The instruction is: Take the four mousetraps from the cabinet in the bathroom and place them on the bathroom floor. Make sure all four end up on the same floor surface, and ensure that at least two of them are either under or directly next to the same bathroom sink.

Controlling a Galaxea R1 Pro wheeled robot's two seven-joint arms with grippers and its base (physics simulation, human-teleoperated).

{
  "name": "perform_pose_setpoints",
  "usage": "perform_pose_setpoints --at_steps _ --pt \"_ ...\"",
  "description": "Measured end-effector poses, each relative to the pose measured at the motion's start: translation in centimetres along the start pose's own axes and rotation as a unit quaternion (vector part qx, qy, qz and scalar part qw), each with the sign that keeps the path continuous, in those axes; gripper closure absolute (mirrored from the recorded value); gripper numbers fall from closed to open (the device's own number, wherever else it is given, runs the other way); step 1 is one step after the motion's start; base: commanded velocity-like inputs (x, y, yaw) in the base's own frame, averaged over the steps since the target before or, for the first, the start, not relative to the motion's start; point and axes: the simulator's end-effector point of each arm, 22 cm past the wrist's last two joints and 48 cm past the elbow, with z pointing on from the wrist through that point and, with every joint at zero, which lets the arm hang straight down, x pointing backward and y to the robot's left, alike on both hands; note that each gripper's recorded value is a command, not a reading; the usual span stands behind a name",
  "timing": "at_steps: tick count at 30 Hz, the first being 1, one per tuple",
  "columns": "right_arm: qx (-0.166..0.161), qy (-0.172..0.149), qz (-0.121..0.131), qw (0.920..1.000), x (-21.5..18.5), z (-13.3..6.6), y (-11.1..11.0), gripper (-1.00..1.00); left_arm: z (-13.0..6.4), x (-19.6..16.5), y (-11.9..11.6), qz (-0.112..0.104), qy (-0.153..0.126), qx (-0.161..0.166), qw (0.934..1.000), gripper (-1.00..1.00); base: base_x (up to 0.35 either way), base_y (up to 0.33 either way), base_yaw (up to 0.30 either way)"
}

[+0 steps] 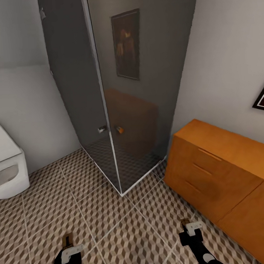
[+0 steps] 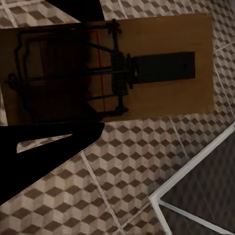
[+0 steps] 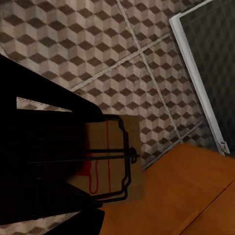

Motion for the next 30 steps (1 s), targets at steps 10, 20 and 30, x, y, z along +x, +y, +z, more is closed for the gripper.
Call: perform_pose_setpoints --at_steps 10,20,30 --pt "0.000 -0.002 0.000 1.0000 -0.24 -0.03 -0.04 1.00 -0.01 -0.19 -0.01 0.000 -0.002 0.000 1.0000 1.00 0.000 0.000 0.275" --pt "0.000 -0.002 0.000 1.0000 -0.19 -0.10 -0.04 1.00 -0.01 -0.31 -0.04 -0.001 -0.003 0.000 1.0000 1.00 0.000 0.000 0.279" --pt "0.000 -0.002 -0.001 1.0000 -0.19 -0.10 -0.03 1.00 -0.01 -0.30 -0.03 -0.001 -0.003 0.000 1.0000 1.00 0.000 0.000 0.281"
